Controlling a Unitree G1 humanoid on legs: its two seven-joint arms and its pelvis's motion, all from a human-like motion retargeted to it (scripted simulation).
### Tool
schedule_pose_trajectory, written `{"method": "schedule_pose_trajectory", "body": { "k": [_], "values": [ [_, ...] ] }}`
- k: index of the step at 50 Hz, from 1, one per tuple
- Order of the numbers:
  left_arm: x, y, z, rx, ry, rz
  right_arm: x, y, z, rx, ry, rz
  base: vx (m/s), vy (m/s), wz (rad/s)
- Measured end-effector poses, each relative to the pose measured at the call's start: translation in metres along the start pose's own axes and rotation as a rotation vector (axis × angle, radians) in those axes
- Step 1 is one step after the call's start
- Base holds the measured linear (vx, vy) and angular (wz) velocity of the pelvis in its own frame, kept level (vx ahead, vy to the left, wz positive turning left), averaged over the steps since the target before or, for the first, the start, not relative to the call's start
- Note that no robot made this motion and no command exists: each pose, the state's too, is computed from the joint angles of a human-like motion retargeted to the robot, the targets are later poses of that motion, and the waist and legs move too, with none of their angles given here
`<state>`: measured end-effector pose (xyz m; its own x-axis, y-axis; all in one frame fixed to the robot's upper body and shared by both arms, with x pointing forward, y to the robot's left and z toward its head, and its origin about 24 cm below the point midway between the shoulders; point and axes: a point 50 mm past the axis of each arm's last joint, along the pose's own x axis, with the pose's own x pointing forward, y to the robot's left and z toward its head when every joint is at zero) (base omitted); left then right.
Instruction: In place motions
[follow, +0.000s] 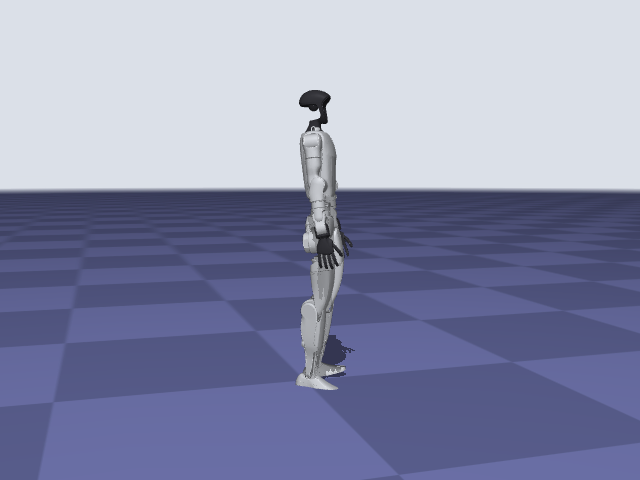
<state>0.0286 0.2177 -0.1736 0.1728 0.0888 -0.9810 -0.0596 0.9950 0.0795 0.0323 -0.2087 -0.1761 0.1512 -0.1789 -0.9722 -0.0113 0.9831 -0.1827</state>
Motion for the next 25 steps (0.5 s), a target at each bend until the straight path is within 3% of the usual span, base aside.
{"method": "schedule_pose_trajectory", "body": {
  "k": [12,25],
  "values": [
    [-0.012,-0.018,-0.068,-0.107,0.247,0.015,-0.006,0.016,-0.039,-0.095,0.145,0.076,0.00,0.00,0.00],
    [-0.006,-0.024,-0.048,-0.099,0.176,-0.003,-0.002,0.027,-0.008,-0.125,0.017,0.106,0.00,0.00,0.00]
  ]
}}
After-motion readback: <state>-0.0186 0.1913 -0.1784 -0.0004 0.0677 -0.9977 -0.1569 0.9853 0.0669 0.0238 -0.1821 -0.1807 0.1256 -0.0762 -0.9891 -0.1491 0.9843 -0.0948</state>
